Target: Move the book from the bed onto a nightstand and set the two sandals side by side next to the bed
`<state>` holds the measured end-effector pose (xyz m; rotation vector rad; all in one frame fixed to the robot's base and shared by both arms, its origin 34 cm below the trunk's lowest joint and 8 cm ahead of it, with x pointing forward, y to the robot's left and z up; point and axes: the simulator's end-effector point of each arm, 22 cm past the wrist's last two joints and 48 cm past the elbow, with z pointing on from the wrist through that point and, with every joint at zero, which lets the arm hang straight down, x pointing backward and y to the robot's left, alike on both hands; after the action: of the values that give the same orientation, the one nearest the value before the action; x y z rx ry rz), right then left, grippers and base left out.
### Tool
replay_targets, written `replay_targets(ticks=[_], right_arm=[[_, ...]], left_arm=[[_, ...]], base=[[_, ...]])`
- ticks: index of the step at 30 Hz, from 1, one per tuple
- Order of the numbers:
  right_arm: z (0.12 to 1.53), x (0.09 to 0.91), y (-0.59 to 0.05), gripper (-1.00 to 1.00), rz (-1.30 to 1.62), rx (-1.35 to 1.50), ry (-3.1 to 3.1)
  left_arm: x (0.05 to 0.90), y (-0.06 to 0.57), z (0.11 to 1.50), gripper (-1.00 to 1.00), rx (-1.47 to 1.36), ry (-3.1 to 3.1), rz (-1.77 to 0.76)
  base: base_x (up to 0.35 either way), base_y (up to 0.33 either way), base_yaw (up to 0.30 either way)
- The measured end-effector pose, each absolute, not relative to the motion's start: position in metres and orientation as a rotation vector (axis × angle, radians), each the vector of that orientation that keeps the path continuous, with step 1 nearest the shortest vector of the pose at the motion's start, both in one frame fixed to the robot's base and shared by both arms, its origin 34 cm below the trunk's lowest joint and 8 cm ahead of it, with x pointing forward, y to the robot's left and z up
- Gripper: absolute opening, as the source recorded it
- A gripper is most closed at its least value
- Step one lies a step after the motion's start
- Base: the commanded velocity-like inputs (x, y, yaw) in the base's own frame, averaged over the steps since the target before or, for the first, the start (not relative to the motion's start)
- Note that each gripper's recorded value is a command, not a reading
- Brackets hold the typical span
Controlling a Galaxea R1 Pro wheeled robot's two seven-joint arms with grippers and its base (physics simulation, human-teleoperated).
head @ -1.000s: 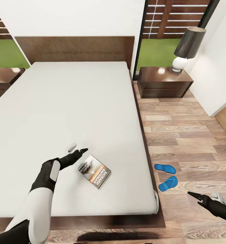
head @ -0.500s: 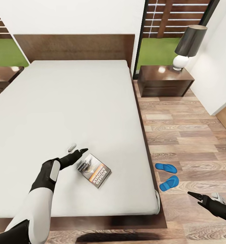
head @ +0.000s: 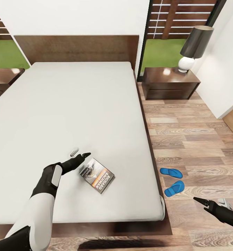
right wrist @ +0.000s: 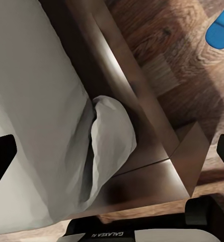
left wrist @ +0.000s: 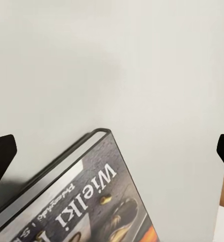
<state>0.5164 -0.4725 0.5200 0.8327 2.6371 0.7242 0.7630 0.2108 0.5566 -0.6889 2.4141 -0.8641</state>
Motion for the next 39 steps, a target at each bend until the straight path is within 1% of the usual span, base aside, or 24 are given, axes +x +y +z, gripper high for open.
replay_targets(ticks=[39], right_arm=[[0.492, 0.515, -0.472, 1.00, 0.724, 0.832, 2.637]], left_arm=[[0.761, 0.211, 0.529, 1.00, -0.689, 2.414, -0.864]], base=[[0.000, 0.000, 0.000]])
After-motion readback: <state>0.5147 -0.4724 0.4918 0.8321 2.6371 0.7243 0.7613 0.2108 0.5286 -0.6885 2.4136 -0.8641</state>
